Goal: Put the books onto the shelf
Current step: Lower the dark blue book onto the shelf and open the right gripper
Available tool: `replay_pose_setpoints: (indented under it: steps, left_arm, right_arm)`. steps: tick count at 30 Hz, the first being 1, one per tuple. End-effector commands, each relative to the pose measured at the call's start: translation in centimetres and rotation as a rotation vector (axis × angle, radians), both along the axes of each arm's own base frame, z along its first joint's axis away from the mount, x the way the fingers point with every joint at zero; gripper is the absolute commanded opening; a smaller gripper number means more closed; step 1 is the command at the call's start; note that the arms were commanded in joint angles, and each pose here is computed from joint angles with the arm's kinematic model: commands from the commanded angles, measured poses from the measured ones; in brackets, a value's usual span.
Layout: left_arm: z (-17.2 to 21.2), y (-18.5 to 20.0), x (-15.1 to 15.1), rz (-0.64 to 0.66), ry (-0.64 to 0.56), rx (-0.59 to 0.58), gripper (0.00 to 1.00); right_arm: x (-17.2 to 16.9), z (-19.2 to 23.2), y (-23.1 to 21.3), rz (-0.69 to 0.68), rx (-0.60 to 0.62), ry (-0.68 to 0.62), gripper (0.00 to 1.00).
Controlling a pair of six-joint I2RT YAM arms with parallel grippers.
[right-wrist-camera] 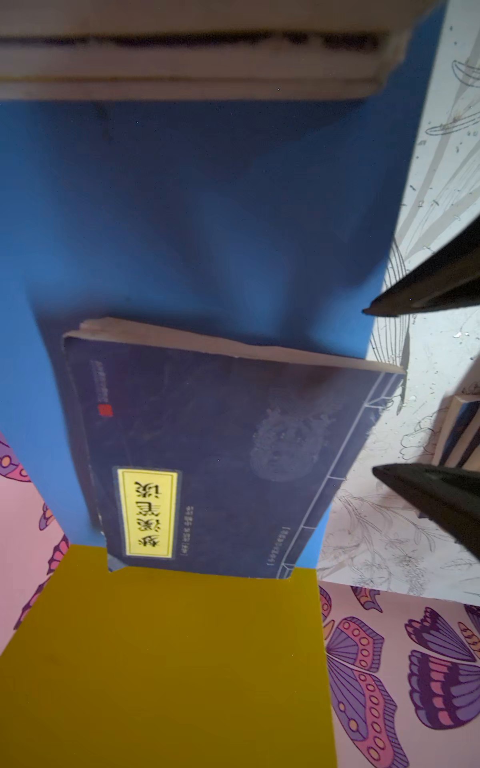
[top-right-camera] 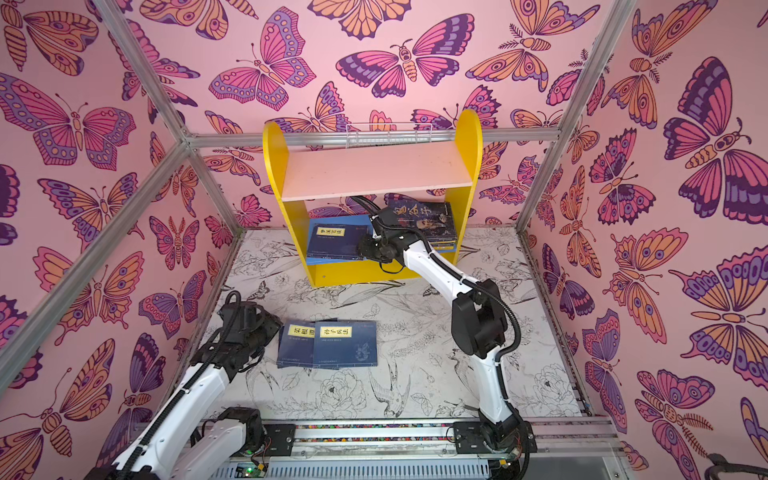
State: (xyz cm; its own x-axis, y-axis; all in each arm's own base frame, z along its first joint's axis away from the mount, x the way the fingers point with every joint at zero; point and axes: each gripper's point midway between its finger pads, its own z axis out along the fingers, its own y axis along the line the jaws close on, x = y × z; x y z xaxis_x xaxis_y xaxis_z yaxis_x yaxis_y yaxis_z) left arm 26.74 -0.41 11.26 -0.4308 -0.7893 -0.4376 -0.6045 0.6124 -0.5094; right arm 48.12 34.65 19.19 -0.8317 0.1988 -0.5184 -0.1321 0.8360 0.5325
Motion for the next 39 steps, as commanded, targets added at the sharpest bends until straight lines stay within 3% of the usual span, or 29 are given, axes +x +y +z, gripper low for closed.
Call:
replay_pose_setpoints:
  steps: [1,11,20,32,39]
  left_arm:
    - [0.4,0.0,0.0,-0.014,0.000,0.009,0.69]
    - [0.0,-0.2,-0.1,-0.030,0.013,0.003,0.68]
    - [-0.4,-0.5,-0.2,-0.039,0.026,-0.011,0.68]
    - [-0.7,-0.7,-0.1,-0.047,0.033,-0.018,0.68]
    - [-0.4,-0.6,0.0,-0.047,0.022,-0.012,0.68]
  right_arm:
    - [1.8,-0.3,0.3,-0.064,-0.018,-0.036,0.54]
    - [4.5,-1.3,2.5,-0.045,0.021,-0.106,0.53]
    - [6.5,0.6,3.9,-0.012,0.031,-0.246,0.58]
    - [2.8,2.9,8.6,0.190,0.114,-0.298,0.62]
    - [2.2,6.6,4.5,0.085,-0.011,-0.411,0.67]
